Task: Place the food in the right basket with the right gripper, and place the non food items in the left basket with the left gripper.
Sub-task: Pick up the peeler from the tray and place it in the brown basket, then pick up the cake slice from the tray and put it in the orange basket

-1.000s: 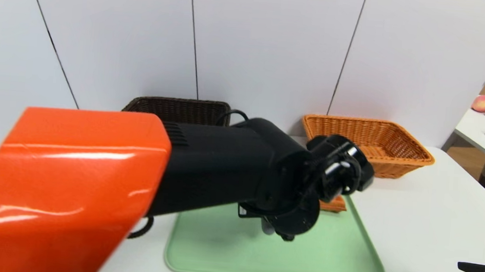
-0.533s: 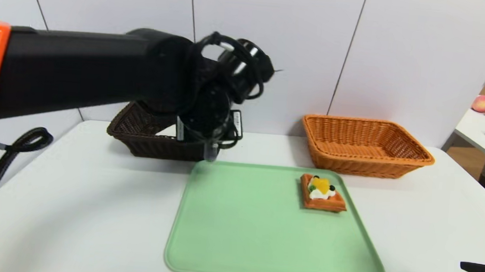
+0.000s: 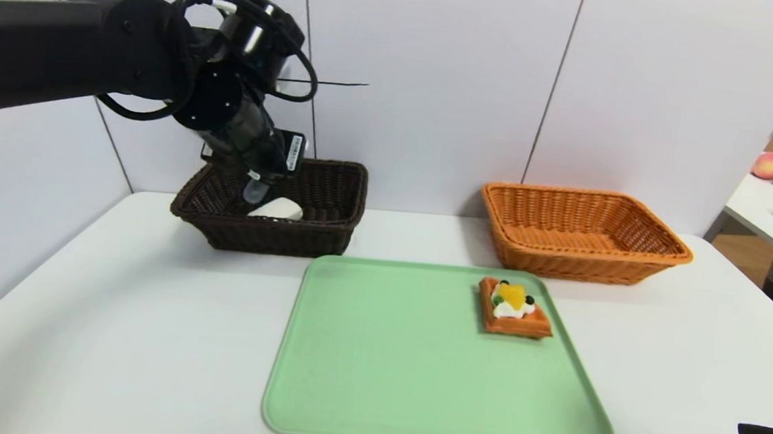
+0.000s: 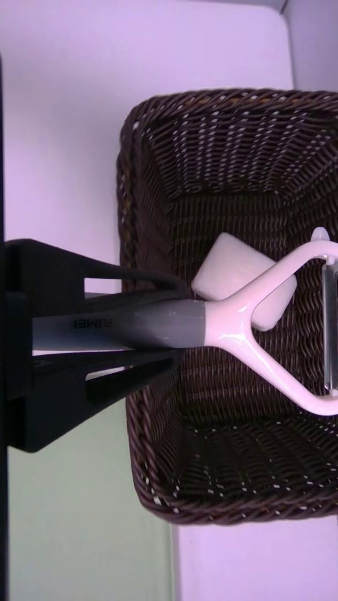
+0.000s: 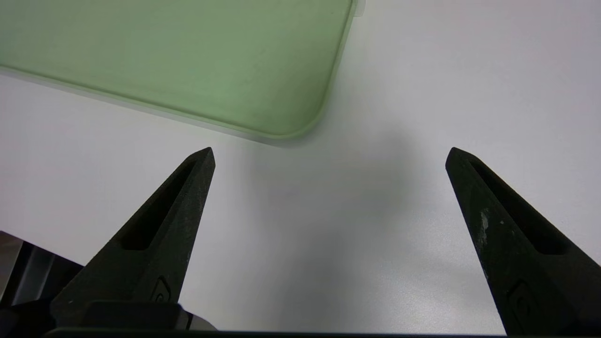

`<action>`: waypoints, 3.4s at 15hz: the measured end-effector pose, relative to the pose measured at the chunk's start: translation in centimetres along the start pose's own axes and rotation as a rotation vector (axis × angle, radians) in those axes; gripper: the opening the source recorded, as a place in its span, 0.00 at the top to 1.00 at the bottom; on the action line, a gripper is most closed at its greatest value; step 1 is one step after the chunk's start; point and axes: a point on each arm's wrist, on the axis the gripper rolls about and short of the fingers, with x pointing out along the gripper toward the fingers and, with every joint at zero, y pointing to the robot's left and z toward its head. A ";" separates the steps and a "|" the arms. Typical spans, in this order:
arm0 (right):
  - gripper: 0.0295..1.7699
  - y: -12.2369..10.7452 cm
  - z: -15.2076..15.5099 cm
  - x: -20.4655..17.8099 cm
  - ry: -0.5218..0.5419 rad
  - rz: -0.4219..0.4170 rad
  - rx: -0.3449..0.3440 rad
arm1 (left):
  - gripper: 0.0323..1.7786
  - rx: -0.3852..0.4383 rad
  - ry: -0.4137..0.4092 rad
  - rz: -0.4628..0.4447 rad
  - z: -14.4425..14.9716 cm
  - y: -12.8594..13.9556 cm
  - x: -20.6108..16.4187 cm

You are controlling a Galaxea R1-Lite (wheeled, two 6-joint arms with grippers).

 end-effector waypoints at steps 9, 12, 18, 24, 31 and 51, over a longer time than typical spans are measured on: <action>0.04 0.0 -0.1 -0.2 -0.006 0.000 -0.002 | 0.87 0.526 -0.139 -0.117 1.6 4.2 4.6; 0.04 0.0 -0.2 -0.2 -0.004 -0.003 -0.001 | 0.87 0.712 -0.178 -0.172 1.3 5.9 7.5; 0.04 0.0 -0.3 0.0 0.008 -0.004 0.002 | 0.87 0.923 -0.162 -0.263 -0.5 7.1 12.1; 0.04 -0.1 -0.6 0.2 0.019 -0.008 0.007 | 0.82 0.955 -0.116 -0.289 -2.0 7.0 15.1; 0.04 -0.1 -0.6 0.2 0.017 -0.010 0.006 | 0.36 0.896 -0.138 -0.276 -1.5 7.0 14.8; 0.04 0.0 0.2 -0.1 -0.015 0.004 0.004 | 0.07 -0.028 0.215 -0.589 -5.5 -4.4 -3.1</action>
